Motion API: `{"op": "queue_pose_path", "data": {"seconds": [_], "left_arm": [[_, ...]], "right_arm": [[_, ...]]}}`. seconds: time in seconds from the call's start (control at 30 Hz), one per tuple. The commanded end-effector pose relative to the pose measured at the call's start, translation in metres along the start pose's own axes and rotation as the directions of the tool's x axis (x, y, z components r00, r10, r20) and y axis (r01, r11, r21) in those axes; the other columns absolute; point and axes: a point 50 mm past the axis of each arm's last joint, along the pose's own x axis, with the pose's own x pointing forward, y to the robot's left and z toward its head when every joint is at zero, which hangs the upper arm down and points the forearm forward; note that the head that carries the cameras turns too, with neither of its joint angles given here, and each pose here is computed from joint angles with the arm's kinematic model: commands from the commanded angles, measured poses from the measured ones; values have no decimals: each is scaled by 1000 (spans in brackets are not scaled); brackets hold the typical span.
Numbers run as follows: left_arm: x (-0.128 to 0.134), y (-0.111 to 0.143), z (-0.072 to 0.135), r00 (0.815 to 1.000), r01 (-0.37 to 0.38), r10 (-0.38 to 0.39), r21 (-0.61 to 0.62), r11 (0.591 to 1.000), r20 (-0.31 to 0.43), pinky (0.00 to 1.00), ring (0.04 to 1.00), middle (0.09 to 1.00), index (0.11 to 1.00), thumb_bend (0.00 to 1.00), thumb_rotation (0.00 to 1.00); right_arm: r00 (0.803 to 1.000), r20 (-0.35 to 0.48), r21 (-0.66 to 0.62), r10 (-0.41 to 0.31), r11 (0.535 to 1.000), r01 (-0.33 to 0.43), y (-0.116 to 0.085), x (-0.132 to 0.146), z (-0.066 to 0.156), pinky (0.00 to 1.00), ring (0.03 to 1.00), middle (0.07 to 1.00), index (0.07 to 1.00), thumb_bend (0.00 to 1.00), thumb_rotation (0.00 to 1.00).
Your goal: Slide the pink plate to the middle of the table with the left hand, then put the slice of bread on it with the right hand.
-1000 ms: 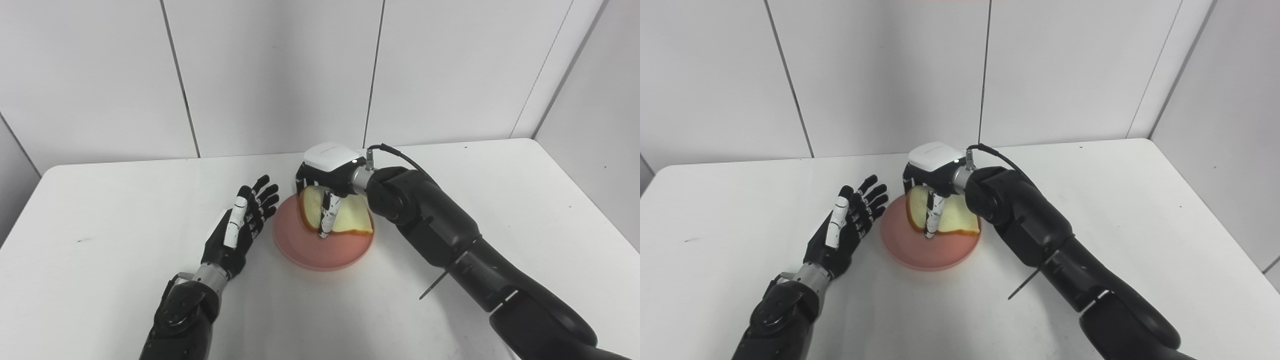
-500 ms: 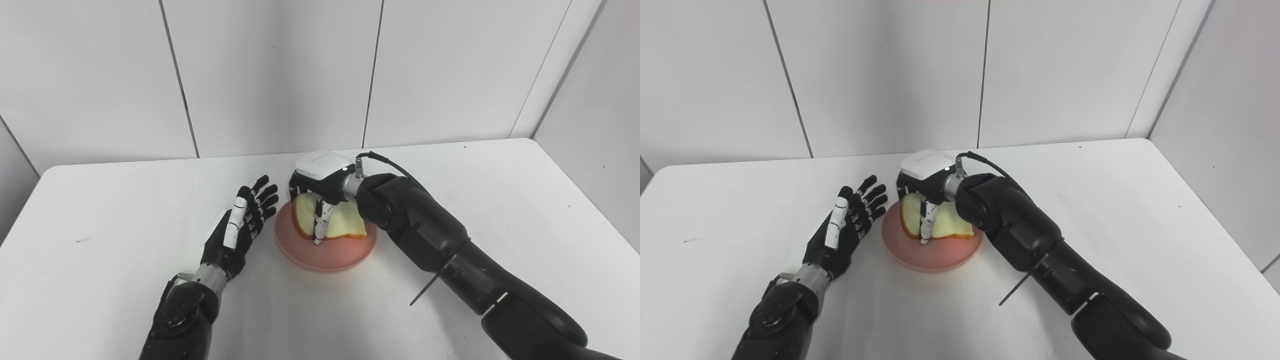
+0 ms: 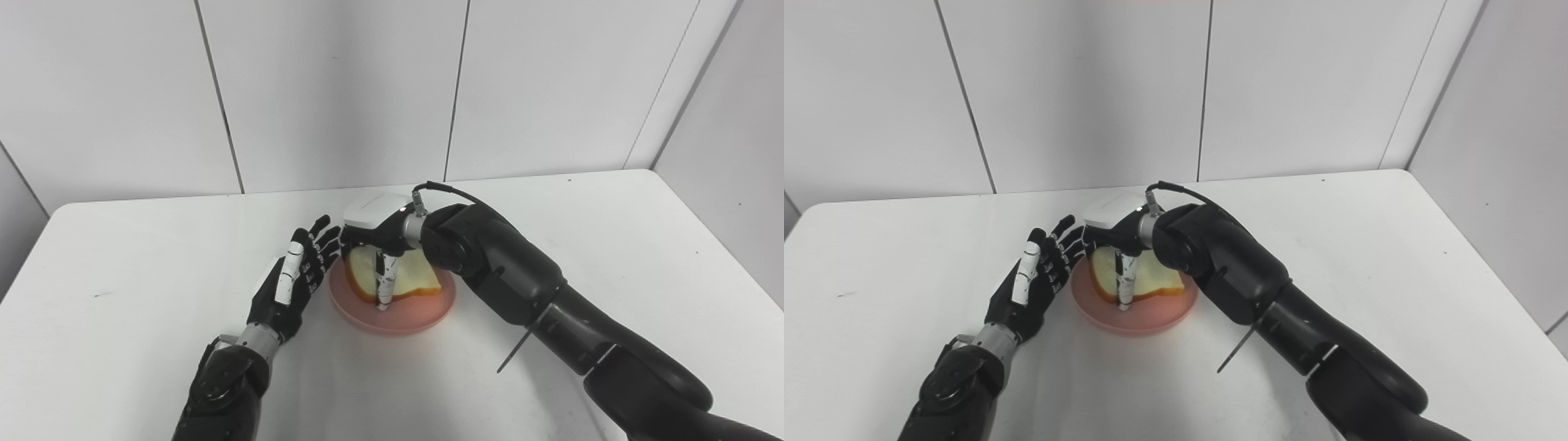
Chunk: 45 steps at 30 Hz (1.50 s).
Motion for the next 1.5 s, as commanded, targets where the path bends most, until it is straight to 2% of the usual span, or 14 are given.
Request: {"op": "queue_pose_path", "data": {"seconds": [0.0, 0.03, 0.13, 0.37, 0.47, 0.67, 0.8, 0.93, 1.0, 1.1, 1.13, 1.23, 1.33, 1.47], "left_arm": [[-18, -1, -35, 987, -31, 23, -48, 998, -160, 957, 953, 949, 944, 685, 1000], [-18, -1, -34, 987, -34, 26, -45, 998, -161, 954, 951, 947, 941, 687, 1000], [-18, -1, -34, 986, -38, 31, -37, 999, -161, 946, 946, 943, 936, 690, 1000], [-19, -1, -34, 987, -32, 25, -43, 999, -159, 953, 948, 945, 937, 691, 1000], [-19, 0, -33, 987, -33, 27, -39, 999, -159, 955, 946, 944, 937, 692, 1000], [-19, 0, -34, 987, -34, 28, -40, 999, -158, 953, 944, 942, 937, 697, 1000], [-19, 0, -35, 986, -40, 32, -49, 998, -162, 953, 941, 938, 936, 705, 1000], [-18, 0, -34, 986, -41, 32, -50, 998, -165, 950, 938, 934, 931, 702, 1000], [-18, 1, -35, 985, -41, 33, -45, 998, -168, 950, 940, 937, 933, 705, 1000], [-17, 2, -34, 986, -43, 36, -40, 998, -165, 956, 947, 944, 939, 702, 1000], [-17, 2, -34, 986, -47, 41, -34, 998, -159, 943, 938, 935, 929, 705, 1000], [-18, 3, -33, 988, -65, 61, -17, 998, -140, 954, 938, 936, 936, 717, 1000], [-20, 2, -28, 992, -91, 91, 0, 996, -92, 948, 948, 956, 959, 675, 1000], [-25, 5, -19, 989, -142, 144, 50, 989, -40, 957, 955, 964, 966, 683, 1000]], "right_arm": [[999, -25, -26, -44, 999, 43, -30, -13, 2, 716, 792, 823, 873, 936, 485], [999, -27, -30, -40, 999, 39, -32, -15, 4, 751, 838, 858, 885, 946, 508], [999, -35, -31, -35, 999, 34, -38, -21, 7, 802, 882, 893, 899, 964, 520], [998, -44, -40, -43, 998, 41, -48, -36, 16, 943, 921, 931, 925, 974, 527], [998, -45, -45, -53, 998, 51, -49, -39, 17, 890, 911, 932, 924, 970, 514], [997, -35, -51, -72, 996, 70, -50, -46, 18, 895, 905, 935, 927, 967, 495], [995, -19, -50, -101, 994, 100, -55, -52, 18, 859, 895, 929, 928, 959, 483], [988, -13, -16, -155, 988, 155, -65, -64, 16, 941, 925, 948, 932, 968, 466], [980, -7, 9, -197, 980, 197, -69, -71, 14, 832, 907, 940, 916, 980, 439], [950, -3, 91, -311, 946, 310, -70, -90, 3, 711, 867, 914, 912, 968, 420], [936, -10, 136, -352, 927, 350, -68, -96, -3, 710, 868, 922, 927, 934, 450], [897, -69, 283, -436, 854, 437, -49, -105, -26, 795, 915, 958, 971, 845, 650], [872, -140, 383, -469, 787, 484, -26, -107, -45, 863, 961, 997, 998, 770, 818], [846, -220, 481, -486, 701, 527, 7, -108, -60, 851, 960, 1000, 1000, 737, 938]]}}
